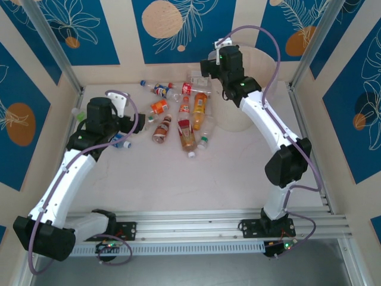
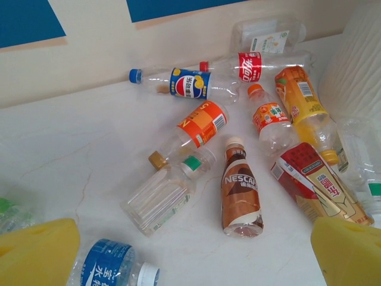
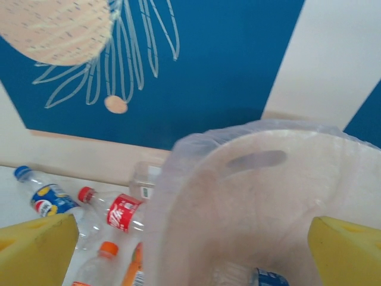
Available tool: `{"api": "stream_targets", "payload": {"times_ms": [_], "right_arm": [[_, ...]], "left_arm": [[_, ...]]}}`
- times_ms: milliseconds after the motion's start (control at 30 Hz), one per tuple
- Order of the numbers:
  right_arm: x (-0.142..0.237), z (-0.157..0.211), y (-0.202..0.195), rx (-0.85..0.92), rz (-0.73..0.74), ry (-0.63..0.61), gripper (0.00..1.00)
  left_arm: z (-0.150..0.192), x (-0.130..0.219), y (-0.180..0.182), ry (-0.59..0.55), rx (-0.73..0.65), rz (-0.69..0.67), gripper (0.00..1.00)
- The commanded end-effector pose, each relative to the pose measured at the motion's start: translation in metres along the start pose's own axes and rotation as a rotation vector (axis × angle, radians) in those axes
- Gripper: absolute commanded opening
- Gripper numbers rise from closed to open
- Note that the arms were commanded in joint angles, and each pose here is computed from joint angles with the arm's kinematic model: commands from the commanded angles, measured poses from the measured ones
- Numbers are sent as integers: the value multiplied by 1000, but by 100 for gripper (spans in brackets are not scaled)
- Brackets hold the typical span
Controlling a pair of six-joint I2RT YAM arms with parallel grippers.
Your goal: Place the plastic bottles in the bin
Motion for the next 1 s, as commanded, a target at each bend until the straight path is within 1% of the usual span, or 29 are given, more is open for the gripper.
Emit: {"api": "stream_targets", "payload": {"times_ms": [0, 100, 233, 433, 500, 600, 700, 767, 867, 967], "right_arm": [[24, -17, 2, -23, 3, -31, 99], [42, -21, 9, -32, -16, -25, 99], [67, -18, 12, -48, -45, -3, 99], [100, 0, 3, -95, -62, 28, 99], [111, 8, 0, -117, -80, 37, 99], [124, 19, -2, -147, -108, 62, 99], [125, 31, 1, -137, -102, 124, 99], [123, 38, 9, -116, -114, 143, 99], [120, 45, 17, -106, -132, 148, 99], [121, 47, 23, -103, -154, 155, 99]], "left_arm": [[-6, 3, 3, 10, 32, 2, 100], [-2, -3, 4, 41, 54, -9, 100], [3, -12, 7, 77, 124, -27, 100], [21, -24, 18, 141, 233, -100, 100], [34, -28, 27, 175, 294, -132, 100], [58, -31, 46, 230, 429, -193, 100], [88, -31, 64, 284, 563, -268, 100], [109, -30, 76, 314, 659, -330, 100], [133, -34, 87, 321, 770, -357, 100], [147, -43, 94, 317, 844, -355, 100]]}}
Point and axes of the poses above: each hand's point on the last joint's axis, 136 mm out from that joint toward the fingers, its own x axis back along the fingers, its own y axis along the line the jaws close on, z = x × y, the point moved 6 cm from there along x, back along the fingers, and after that the axes turned 3 degrees about -x, right-handed, at the moved point
